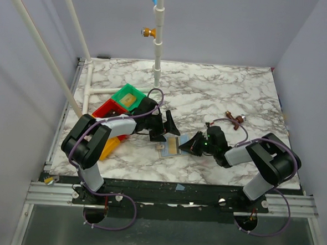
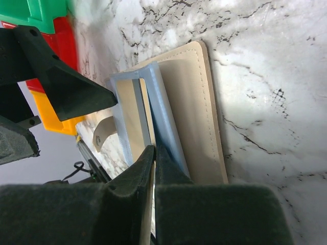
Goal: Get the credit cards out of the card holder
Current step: Remove the credit card from the card holder.
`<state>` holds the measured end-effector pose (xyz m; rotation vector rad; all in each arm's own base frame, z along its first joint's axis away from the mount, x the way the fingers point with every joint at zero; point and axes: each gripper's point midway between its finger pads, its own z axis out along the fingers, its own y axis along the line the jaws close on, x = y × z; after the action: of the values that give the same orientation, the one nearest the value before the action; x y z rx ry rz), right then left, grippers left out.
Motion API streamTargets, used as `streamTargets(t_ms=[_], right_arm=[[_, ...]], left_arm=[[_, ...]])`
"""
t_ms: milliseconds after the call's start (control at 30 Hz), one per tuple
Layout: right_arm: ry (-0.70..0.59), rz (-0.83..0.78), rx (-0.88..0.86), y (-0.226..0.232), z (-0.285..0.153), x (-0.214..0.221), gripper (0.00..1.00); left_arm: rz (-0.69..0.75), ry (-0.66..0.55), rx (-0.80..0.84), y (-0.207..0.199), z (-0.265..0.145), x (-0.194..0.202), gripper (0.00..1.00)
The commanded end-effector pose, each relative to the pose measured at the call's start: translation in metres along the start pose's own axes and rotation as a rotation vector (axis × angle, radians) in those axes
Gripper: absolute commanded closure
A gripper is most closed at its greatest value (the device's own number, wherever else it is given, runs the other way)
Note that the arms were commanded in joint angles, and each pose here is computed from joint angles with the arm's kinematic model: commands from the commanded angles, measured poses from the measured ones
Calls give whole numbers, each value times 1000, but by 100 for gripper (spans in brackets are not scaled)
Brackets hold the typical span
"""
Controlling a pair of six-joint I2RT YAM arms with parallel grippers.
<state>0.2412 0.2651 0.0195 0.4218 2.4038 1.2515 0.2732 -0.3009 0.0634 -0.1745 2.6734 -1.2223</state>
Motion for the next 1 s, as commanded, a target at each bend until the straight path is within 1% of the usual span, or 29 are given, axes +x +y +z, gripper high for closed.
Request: streamTargets(t_ms=[0,300,733,967], right_arm=[[-17,8,38,-12,-4,0,96],[-75,-9,83,-18,-11,-11,96],[-87,-57,90,-23,-20,-24,97],[-99,-78,85,-19,-26,-27,99]], left_arm=[[-16,24,-81,31,5,9,1],[-15,24,-85,33,4,8,1],[-10,26,-82,32,2,7,1],[-3,23,-78,30,1,5,1]])
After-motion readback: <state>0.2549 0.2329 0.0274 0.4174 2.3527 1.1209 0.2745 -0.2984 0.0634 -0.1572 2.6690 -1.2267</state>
